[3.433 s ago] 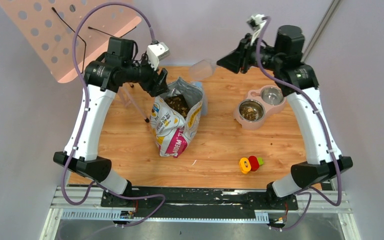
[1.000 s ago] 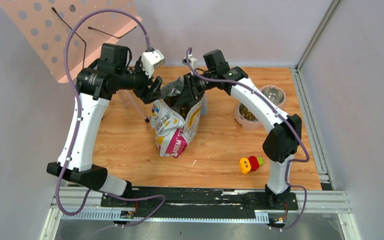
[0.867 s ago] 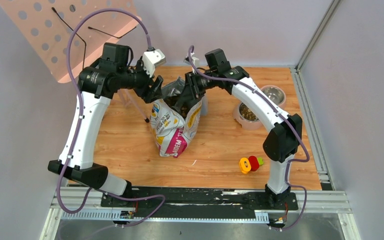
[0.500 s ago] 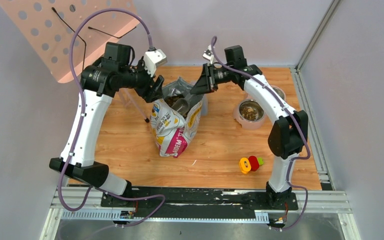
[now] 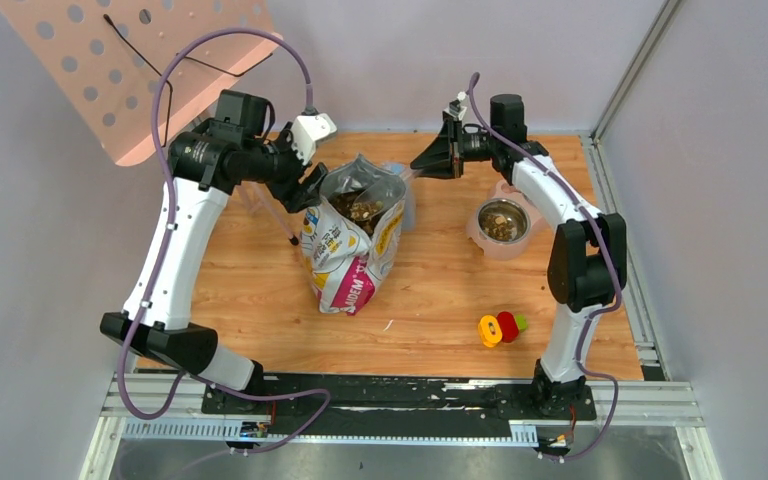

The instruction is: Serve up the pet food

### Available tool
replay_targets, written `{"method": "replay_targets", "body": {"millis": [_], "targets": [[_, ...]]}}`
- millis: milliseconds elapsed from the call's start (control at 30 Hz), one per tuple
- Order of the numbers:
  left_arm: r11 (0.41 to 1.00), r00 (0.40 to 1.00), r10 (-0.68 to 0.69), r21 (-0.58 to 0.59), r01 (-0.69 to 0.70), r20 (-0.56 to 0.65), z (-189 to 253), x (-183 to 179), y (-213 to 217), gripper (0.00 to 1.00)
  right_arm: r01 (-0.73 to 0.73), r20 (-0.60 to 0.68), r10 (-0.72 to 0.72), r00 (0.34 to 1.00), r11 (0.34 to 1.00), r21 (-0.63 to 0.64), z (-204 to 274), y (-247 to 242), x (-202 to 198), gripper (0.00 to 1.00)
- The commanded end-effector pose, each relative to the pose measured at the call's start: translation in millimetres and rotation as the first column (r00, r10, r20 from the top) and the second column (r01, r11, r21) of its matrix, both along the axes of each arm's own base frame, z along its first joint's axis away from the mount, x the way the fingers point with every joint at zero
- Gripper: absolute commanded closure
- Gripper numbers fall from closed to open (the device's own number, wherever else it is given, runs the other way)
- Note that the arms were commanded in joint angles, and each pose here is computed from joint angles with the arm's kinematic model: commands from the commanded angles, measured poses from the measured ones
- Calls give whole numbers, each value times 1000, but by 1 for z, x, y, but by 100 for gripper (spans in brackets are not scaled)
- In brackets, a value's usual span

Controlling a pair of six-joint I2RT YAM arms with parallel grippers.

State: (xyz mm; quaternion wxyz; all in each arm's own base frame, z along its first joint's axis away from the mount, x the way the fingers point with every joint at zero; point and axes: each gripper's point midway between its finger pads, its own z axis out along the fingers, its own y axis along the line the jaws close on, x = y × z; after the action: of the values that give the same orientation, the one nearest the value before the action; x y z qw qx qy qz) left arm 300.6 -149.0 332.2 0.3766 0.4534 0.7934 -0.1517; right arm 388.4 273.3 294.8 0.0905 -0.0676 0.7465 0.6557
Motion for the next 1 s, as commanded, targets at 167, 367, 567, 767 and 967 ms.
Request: {"method": "replay_targets", "body": {"millis": [167,367,567,767,967], "targets": [[999,999,-12,30,11,37,7,5,4,24,35,-206,-26,978,998,43,5,-6,1,100],[1000,1000,-13,23,12,26,6,6,2,25,127,-323,-122,939,992,-5,-1,-14,7,100],[1000,999,3,23,-3,35,12,9,3,24,139,-246,-124,961,989,45,20,-26,15,100],[1000,1000,-6,24,5,30,10,9,3,24,158,-166,-143,976,984,80,40,-47,20,100],[1000,1000,-14,6,14,26,11,12,-2,24,160,-124,-148,981,982,96,55,-56,14,100]]}}
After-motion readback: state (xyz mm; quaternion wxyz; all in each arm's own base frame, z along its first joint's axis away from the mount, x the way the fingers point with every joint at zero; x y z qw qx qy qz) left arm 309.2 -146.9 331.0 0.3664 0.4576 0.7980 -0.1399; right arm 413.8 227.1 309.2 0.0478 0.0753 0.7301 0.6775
